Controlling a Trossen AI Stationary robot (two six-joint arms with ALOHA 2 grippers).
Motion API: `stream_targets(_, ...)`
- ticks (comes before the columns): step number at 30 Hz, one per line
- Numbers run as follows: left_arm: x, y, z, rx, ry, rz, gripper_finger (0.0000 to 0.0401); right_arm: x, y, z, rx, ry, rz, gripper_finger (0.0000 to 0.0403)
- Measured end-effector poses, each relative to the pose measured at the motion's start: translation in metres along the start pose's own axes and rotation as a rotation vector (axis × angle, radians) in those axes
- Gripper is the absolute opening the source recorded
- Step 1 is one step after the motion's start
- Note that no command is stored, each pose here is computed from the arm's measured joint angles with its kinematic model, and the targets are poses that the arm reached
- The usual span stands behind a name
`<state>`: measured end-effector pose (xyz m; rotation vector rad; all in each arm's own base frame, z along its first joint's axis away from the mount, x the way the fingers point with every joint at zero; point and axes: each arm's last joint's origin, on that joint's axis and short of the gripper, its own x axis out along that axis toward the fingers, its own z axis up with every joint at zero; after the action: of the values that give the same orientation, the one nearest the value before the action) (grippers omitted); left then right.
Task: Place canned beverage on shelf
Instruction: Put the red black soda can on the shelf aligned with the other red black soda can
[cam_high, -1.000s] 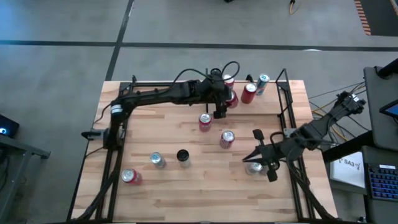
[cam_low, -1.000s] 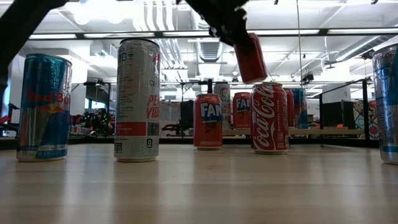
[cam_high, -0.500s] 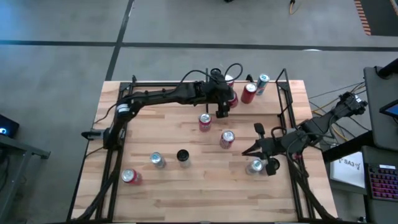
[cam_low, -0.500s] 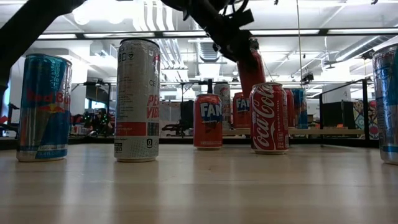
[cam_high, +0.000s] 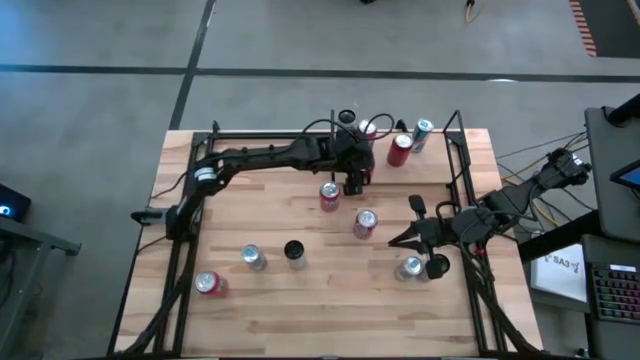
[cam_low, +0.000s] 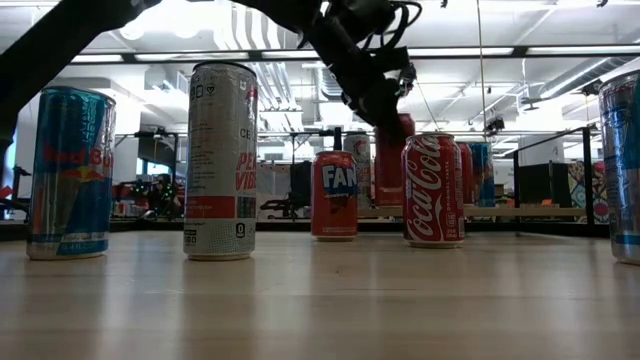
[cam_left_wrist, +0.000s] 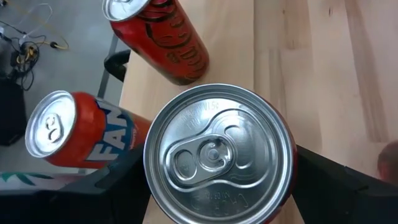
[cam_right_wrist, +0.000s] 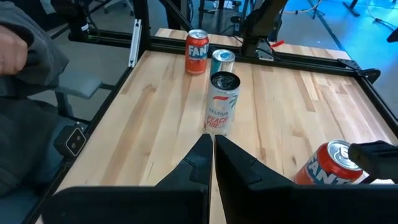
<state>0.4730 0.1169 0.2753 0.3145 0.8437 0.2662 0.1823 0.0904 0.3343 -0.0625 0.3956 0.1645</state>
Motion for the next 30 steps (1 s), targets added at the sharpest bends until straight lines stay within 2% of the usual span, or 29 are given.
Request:
stream_targets(7, 0.003, 0.007, -0.006, -0.021, 0.022, -0.003, 0.0299, 0.000, 0.000, 0.000, -0.001, 0.000, 0.000, 0.0009)
stream_targets(11, 0.005, 0.011, -0.009, -0.057, 0.003, -0.072, 0.0299, 0.000, 0.000, 0.000, -0.003, 0.000, 0.000, 0.0009)
stream_targets(30, 0.008, 0.010, -0.012, -0.078, -0.003, -0.072, 0.0301, 0.000, 0.000, 0.000, -0.003, 0.000, 0.000, 0.0009)
